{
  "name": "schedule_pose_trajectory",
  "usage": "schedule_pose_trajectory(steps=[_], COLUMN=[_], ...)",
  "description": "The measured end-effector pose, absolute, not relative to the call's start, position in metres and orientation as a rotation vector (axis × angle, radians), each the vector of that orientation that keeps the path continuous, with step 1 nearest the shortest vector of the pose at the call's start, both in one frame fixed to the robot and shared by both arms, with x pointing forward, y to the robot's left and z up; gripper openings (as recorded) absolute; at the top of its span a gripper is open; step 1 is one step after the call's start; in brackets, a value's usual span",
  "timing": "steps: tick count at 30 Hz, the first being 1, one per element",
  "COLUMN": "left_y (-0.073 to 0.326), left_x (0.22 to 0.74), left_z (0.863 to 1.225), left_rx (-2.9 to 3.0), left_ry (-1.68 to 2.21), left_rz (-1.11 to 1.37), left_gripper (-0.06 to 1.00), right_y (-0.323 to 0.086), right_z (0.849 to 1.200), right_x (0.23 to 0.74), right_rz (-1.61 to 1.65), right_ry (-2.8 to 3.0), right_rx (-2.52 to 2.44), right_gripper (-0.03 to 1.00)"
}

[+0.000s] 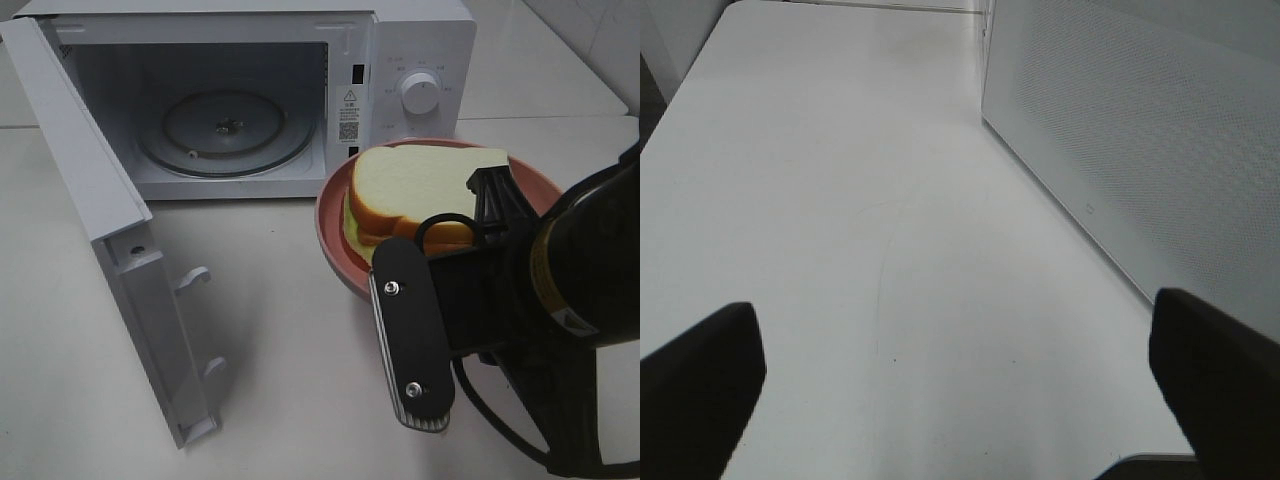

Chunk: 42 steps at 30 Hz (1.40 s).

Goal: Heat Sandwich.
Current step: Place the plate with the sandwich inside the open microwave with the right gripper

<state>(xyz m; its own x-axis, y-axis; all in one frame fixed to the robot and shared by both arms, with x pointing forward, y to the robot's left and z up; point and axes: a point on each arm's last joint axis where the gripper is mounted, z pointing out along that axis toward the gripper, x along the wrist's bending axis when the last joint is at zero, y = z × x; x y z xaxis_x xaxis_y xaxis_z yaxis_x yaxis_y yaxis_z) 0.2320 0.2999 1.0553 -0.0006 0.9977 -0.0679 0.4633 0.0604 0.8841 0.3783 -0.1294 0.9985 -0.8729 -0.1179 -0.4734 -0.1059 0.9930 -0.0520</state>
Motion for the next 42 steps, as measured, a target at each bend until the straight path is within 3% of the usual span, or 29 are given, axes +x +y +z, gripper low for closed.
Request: schedule_pose_trajectory(steps=[42], left_y=[0.300], left_x=[0.232], left_z=[1.055], left_rx=[1.507], left_ry=[1.571], left_rz=[0.880], left_gripper=[0.97], right_y=[-0.120], right_z=[0.998], right_x=[0.384], right_rz=[0.079], right_ry=[2.571], right_rx=[-0.653], right_gripper=[0.05])
